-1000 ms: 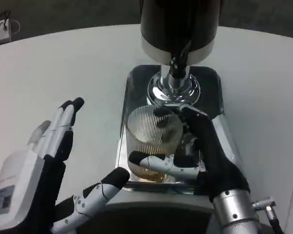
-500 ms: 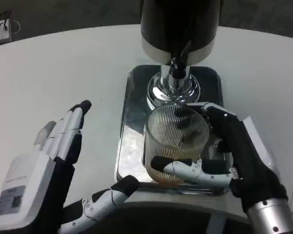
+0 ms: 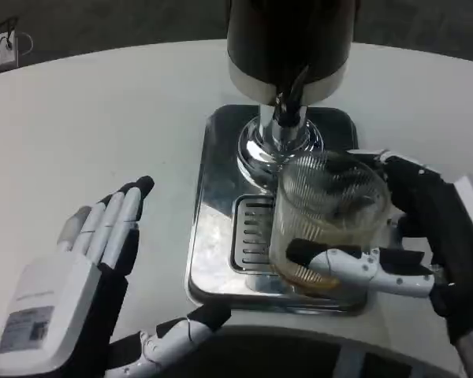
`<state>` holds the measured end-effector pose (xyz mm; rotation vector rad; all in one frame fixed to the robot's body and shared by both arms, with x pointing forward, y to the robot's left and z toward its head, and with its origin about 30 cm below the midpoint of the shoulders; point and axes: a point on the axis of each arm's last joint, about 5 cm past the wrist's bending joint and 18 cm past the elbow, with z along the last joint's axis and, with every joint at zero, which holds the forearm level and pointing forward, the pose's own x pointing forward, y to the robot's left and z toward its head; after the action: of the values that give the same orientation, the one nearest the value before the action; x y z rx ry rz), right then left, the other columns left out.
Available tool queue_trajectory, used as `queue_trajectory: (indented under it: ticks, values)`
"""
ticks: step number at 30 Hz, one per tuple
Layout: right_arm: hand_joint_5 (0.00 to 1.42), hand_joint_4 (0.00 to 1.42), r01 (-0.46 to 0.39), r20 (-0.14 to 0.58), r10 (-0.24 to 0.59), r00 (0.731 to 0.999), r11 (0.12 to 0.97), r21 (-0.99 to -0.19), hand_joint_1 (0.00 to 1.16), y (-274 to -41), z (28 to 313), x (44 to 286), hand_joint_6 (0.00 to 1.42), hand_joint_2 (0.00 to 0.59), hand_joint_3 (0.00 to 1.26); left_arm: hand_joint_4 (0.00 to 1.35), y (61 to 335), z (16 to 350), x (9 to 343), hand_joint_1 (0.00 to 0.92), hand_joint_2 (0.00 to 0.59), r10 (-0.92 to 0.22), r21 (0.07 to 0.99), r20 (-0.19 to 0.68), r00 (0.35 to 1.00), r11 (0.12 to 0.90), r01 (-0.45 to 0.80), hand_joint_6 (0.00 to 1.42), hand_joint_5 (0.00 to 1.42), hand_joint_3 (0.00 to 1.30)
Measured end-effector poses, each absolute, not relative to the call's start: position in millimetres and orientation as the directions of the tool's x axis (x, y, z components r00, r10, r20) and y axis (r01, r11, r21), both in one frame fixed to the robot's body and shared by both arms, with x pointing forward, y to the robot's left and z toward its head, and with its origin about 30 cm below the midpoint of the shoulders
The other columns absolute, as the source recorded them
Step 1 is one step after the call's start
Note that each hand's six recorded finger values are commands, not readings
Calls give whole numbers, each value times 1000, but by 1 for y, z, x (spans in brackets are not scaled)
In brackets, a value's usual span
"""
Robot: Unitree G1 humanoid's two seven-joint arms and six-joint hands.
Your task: Grasp the cup under the faucet to collect the drink, then remove the cup.
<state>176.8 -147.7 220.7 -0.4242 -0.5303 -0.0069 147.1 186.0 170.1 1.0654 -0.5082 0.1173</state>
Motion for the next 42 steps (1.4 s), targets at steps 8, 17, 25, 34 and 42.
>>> queue_trajectory:
  ticks: [8,17,25,34,42]
  values:
    - [1241,1052,148,511,82,856,908,-392,1162,-155,227,169,1424,82,898,0,181,170,149,0,54,-168,824,434,885,473,-314,0,0,0]
    - [1241,1053,131,540,105,835,915,-381,1162,-156,235,161,1424,82,899,0,181,179,145,0,33,-194,872,399,896,384,-305,0,0,0]
    - [1241,1053,103,567,204,798,881,-462,1162,-164,252,145,1424,82,899,0,182,194,132,0,31,-198,905,373,906,292,-309,0,0,0]
    - [1241,1053,43,540,319,779,832,-553,1162,-166,257,138,1424,82,899,0,178,203,118,0,59,-207,925,337,919,252,-283,0,0,0]
    - [1241,1053,5,519,374,768,808,-589,1162,-165,254,133,1424,82,894,0,165,208,106,0,66,-230,922,350,908,257,-290,0,0,0]
